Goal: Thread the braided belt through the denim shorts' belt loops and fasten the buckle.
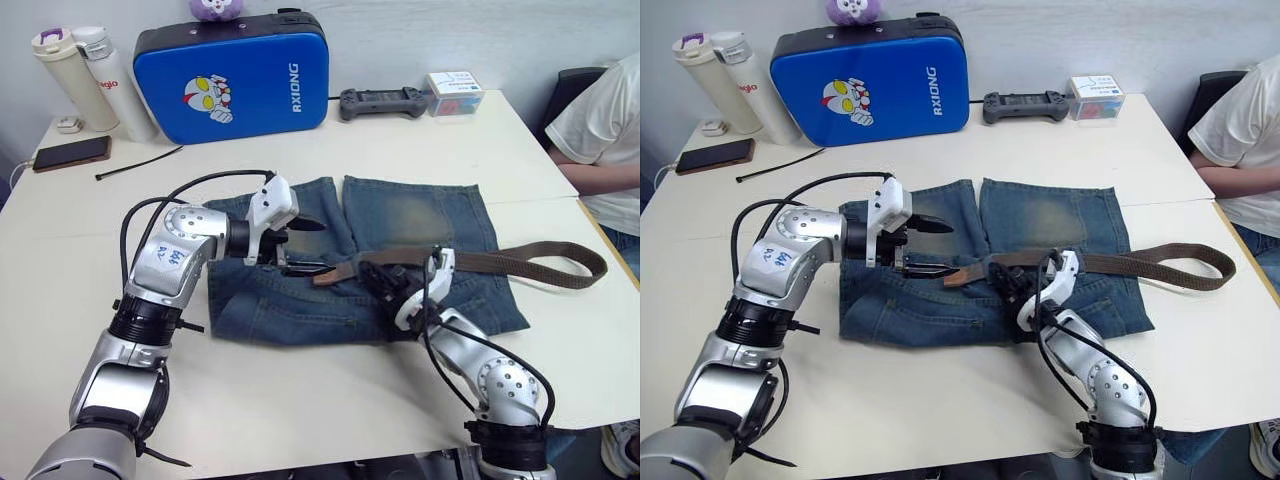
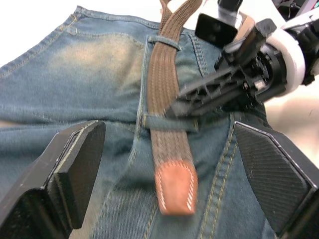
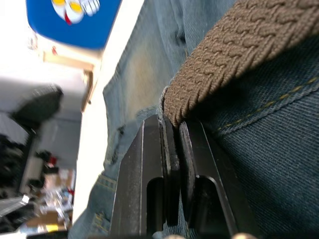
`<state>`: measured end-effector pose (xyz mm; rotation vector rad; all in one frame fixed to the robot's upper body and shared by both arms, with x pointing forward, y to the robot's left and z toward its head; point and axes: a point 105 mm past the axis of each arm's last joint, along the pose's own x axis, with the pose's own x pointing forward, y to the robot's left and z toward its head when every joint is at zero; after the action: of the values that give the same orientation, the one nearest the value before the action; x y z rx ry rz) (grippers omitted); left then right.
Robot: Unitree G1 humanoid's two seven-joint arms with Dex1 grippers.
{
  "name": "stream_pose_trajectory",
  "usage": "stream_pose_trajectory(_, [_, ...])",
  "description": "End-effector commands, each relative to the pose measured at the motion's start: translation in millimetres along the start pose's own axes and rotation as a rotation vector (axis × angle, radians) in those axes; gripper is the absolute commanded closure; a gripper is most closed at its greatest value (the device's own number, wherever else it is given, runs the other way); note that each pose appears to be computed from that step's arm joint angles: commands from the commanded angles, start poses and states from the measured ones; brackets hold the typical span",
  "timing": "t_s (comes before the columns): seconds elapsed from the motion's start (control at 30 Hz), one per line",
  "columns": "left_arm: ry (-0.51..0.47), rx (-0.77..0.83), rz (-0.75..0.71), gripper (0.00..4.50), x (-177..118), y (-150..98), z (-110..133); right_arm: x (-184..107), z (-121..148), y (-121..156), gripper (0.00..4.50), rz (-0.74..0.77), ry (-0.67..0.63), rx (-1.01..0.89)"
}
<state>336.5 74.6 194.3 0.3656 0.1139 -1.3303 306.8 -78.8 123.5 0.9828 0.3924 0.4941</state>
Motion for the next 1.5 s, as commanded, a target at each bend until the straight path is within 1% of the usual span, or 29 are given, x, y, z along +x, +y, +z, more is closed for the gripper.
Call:
stream_pose_trajectory(0.03, [-0.015,0.048,-0.009,0.0,1,-1,10,4,-18,15,4.36,0.036,0.095,-0.041])
stream_pose_trajectory(0.1, [-0.017,0.051,-0.013,0.0,2,-1,10,3,-16,13,4.36,0.024,0.094,-0.036])
stream_pose_trajectory(0.13, [-0.015,0.054,-0.015,0.0,2,-1,10,1,-13,16,3.86,0.045,0.077,-0.001])
stream_pose_trajectory(0.17, [-0.014,0.057,-0.017,0.0,2,-1,10,0,-10,18,3.67,0.063,0.066,0.024])
stream_pose_trajectory(0.23, [-0.005,0.066,-0.024,0.0,3,-2,9,-9,1,25,2.9,0.098,0.031,0.038])
stream_pose_trajectory(0.27, [0.0,0.072,-0.027,0.0,3,-2,8,-13,7,28,2.34,0.105,0.016,0.029])
stream_pose_trajectory(0.3, [0.004,0.076,-0.03,0.0,3,-3,8,-16,11,29,1.89,0.108,0.008,0.023])
stream_pose_trajectory(0.4, [0.037,0.12,-0.044,0.0,3,-4,4,-33,18,35,0.39,0.124,0.023,-0.038])
stream_pose_trajectory(0.43, [0.044,0.131,-0.047,0.0,3,-5,3,-36,18,36,0.09,0.125,0.033,-0.054])
stream_pose_trajectory(0.5, [0.072,0.175,-0.057,0.0,4,-5,-1,-51,12,38,0.09,0.134,0.139,-0.198])
stream_pose_trajectory(0.57, [0.1,0.225,-0.084,0.0,4,-8,-5,-68,14,38,0.09,0.136,0.222,-0.347])
stream_pose_trajectory(0.63, [0.1,0.253,-0.106,0.0,5,-11,-5,-78,18,42,0.09,0.147,0.28,-0.537])
stream_pose_trajectory(0.7, [0.093,0.272,-0.111,0.0,6,-11,-4,-80,23,41,0.09,0.138,0.303,-0.668])
stream_pose_trajectory(0.73, [0.095,0.288,-0.111,0.0,7,-11,-4,-80,27,37,0.31,0.105,0.322,-0.75])
stream_pose_trajectory(0.77, [0.094,0.297,-0.111,0.0,8,-11,-3,-80,30,33,0.62,0.076,0.341,-0.823])
stream_pose_trajectory(0.8, [0.092,0.3,-0.111,0.0,8,-12,-3,-81,33,25,0.95,0.032,0.372,-0.892])
stream_pose_trajectory(0.83, [0.094,0.306,-0.109,0.0,8,-11,-4,-81,35,16,1.37,-0.01,0.403,-0.958])
stream_pose_trajectory(0.9, [0.122,0.331,-0.105,0.0,9,-11,-9,-81,38,-4,2.33,-0.095,0.447,-1.046])
stream_pose_trajectory(0.93, [0.133,0.342,-0.105,0.0,10,-11,-11,-81,39,-11,2.84,-0.112,0.459,-1.069])
stream_pose_trajectory(0.97, [0.168,0.389,-0.11,0.0,11,-12,-17,-80,39,-20,3.45,-0.145,0.468,-1.083])
stream_pose_trajectory(1.03, [0.2,0.452,-0.121,0.0,15,-16,-23,-79,40,-34,4.43,-0.187,0.467,-1.088])
stream_pose_trajectory(1.17, [0.212,0.517,-0.12,0.0,21,-19,-27,-79,42,-51,4.48,-0.245,0.453,-1.064])
stream_pose_trajectory(1.23, [0.224,0.554,-0.118,0.0,22,-18,-28,-80,43,-55,4.48,-0.263,0.447,-1.054])
stream_pose_trajectory(1.3, [0.236,0.605,-0.077,0.0,24,-11,-29,-82,44,-61,4.48,-0.29,0.448,-1.055])
stream_pose_trajectory(1.4, [0.224,0.641,-0.051,0.0,28,-6,-28,-84,45,-65,4.48,-0.314,0.441,-1.041])
stream_pose_trajectory(1.5, [0.226,0.658,-0.074,0.83,33,-6,-30,-86,45,-66,4.5,-0.322,0.442,-1.034])
